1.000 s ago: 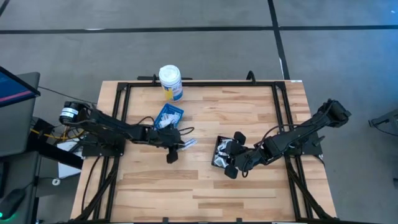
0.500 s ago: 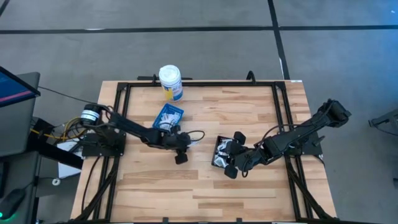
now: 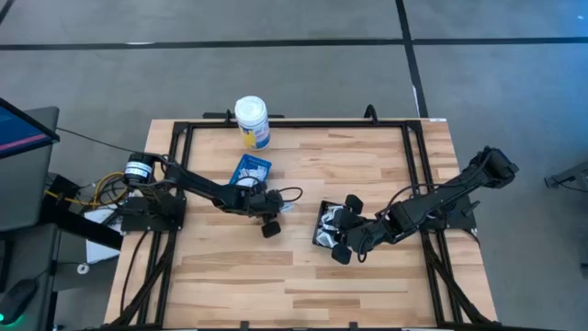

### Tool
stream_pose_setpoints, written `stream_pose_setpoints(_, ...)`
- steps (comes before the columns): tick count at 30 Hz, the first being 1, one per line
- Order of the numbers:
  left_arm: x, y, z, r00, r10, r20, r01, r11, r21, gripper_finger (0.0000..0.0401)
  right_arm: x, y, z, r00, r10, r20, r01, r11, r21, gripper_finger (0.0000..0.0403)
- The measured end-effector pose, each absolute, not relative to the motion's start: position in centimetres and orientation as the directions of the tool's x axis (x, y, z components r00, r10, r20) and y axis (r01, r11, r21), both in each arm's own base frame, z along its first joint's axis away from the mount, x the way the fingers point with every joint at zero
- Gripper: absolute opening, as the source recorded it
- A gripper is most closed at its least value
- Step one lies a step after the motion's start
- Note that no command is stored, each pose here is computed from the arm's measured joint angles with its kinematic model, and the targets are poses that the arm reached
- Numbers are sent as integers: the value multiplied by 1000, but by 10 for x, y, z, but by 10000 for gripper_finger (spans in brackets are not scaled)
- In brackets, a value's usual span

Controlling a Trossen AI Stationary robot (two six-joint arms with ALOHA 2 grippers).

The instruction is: Pick & Place First Aid Supplies

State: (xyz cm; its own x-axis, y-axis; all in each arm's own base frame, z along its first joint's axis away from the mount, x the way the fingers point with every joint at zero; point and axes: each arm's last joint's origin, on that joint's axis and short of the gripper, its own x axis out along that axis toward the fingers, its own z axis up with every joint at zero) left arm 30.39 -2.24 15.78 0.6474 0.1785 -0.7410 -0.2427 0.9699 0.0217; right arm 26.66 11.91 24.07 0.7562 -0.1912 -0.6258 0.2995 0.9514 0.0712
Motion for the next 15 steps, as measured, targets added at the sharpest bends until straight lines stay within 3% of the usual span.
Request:
stream_pose_setpoints(4, 301, -25, 162, 651, 173, -739, -233, 972, 22, 8, 266, 119, 240, 754, -192, -629, 300, 952, 68, 92)
stream_pose_setpoints(15, 278, -40, 213, 755, 262, -601, -276, 958, 71, 6, 266, 119, 240, 753, -193, -630, 301, 951, 69, 92)
